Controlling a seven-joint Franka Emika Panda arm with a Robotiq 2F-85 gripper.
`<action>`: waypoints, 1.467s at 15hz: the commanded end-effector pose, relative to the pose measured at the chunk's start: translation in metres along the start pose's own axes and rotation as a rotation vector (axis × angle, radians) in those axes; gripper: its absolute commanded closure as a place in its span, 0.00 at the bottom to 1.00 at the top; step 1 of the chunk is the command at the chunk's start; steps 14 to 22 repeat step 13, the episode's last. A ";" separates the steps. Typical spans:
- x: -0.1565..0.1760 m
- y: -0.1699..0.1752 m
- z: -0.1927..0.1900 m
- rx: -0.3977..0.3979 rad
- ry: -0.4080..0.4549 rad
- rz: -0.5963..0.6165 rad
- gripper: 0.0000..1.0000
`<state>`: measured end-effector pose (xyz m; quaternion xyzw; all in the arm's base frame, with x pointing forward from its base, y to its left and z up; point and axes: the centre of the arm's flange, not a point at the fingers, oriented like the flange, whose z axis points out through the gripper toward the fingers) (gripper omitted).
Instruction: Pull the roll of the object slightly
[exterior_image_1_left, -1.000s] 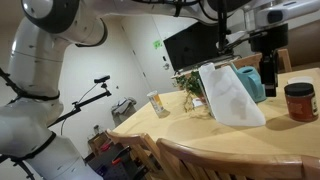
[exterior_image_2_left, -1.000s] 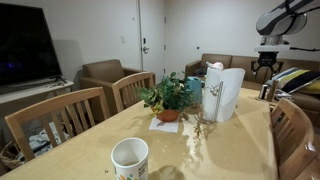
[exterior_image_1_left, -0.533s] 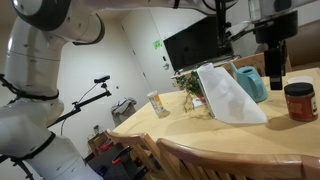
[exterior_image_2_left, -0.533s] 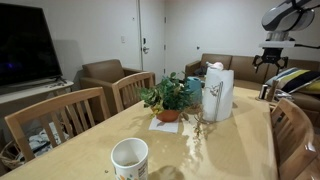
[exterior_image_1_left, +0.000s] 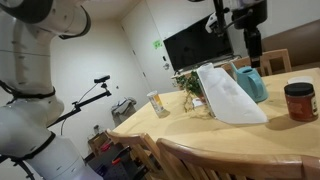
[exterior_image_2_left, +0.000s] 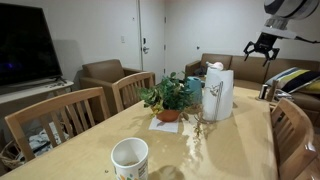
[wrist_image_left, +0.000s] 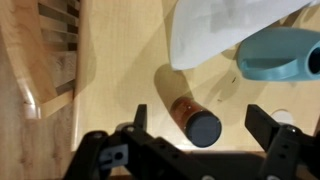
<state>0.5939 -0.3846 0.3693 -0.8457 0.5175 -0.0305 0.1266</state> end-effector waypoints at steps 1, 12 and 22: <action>-0.037 -0.004 -0.007 0.118 -0.053 -0.160 0.00; -0.059 -0.043 0.023 0.246 -0.131 -0.439 0.00; -0.059 -0.043 0.022 0.247 -0.130 -0.439 0.00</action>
